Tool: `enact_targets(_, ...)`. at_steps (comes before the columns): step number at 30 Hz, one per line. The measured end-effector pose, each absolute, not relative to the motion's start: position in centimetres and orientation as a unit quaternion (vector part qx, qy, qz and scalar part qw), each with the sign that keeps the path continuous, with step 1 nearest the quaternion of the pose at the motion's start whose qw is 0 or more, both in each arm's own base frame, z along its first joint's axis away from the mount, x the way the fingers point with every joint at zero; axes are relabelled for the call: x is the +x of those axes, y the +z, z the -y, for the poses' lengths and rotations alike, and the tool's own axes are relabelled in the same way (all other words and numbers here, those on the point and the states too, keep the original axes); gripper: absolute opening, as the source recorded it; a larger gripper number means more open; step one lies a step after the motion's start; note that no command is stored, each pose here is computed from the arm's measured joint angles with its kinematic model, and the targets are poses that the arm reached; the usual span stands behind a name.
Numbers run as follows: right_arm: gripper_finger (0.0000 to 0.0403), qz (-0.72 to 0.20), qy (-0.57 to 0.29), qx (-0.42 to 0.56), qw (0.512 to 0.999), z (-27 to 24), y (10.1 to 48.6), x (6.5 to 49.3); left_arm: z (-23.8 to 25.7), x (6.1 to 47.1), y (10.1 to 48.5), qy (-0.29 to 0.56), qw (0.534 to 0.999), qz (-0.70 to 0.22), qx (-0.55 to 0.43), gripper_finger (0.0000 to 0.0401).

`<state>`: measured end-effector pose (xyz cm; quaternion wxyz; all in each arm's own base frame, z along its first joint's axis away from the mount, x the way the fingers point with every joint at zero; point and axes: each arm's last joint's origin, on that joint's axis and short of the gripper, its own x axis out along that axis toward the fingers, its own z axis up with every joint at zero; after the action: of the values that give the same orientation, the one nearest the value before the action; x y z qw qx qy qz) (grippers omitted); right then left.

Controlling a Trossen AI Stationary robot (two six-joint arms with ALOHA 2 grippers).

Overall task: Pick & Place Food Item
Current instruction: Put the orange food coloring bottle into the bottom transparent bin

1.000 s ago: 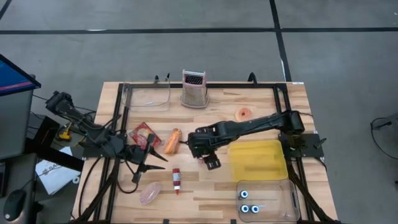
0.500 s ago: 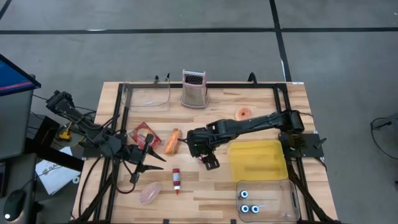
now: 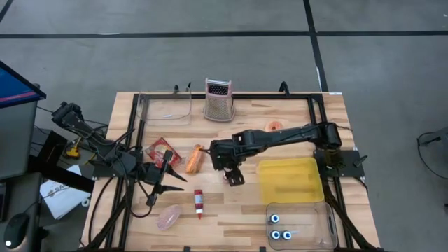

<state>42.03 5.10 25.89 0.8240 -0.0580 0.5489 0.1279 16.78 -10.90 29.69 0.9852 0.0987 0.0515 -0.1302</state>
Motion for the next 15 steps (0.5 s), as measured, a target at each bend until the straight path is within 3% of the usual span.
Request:
enact_targets(9,0.0244,-0.591,0.135,-0.062,0.792,-5.3,22.1,43.1,10.9,16.8,29.8,-0.131,0.985,-0.047,0.105,0.0125)
enact_targets(15,0.0244,-0.589,0.138,-0.064,0.794,-5.4,22.1,43.2,10.9,16.8,29.8,-0.134,0.984,-0.043,0.107,0.0125)
